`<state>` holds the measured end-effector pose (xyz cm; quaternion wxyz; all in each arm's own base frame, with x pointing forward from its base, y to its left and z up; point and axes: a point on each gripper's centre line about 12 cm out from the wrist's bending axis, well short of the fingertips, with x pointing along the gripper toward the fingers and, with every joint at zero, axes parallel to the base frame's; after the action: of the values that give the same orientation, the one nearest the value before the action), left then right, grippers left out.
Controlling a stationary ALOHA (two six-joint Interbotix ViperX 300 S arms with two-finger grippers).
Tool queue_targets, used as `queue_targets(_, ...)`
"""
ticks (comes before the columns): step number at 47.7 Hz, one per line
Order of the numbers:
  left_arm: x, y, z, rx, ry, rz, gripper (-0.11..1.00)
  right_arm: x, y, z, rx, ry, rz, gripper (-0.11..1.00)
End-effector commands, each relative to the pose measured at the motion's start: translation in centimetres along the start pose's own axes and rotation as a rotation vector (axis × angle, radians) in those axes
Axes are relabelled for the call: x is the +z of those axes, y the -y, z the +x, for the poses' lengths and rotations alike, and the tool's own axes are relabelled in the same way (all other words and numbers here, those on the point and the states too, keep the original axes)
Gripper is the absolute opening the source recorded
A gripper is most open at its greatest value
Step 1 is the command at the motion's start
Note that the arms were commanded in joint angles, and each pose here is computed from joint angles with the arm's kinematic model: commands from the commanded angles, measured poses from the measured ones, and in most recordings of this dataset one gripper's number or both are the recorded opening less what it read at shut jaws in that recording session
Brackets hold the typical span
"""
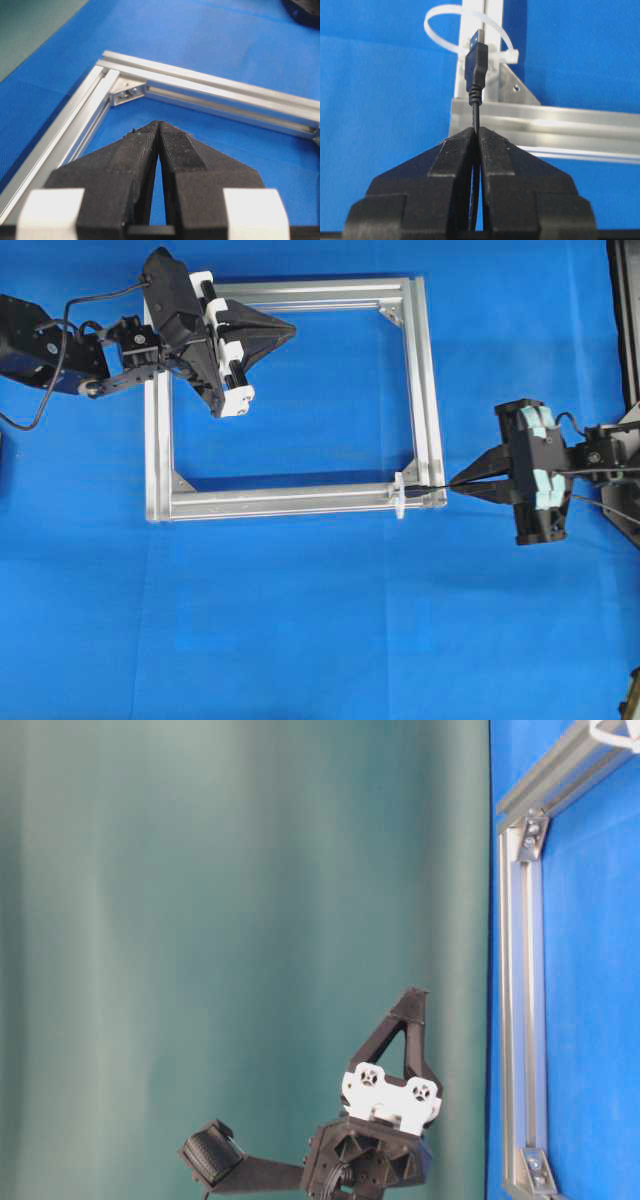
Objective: Insert the wire through the string loop located on the right side.
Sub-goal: 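Push the USB plug leftward through the white zip-tie loop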
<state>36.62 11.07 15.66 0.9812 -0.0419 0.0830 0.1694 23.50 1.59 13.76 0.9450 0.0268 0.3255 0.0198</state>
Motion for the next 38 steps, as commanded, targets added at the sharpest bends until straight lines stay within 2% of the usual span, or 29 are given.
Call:
queue_targets(1,1.7,0.3,0.1,-0.009,0.050,-0.002,-0.02,1.3,-0.2,0.6,0.007,0.038,0.000,-0.03)
queue_targets(21,1.6,0.4,0.1,-0.010,0.049,-0.002,-0.02,3.2,-0.4,4.0,0.010,0.036,0.000,-0.03)
queue_targets(38,1.5,0.4,0.0,-0.011,0.045,-0.002,-0.02,3.4,-0.6,4.6,0.013,0.039,-0.005,-0.03)
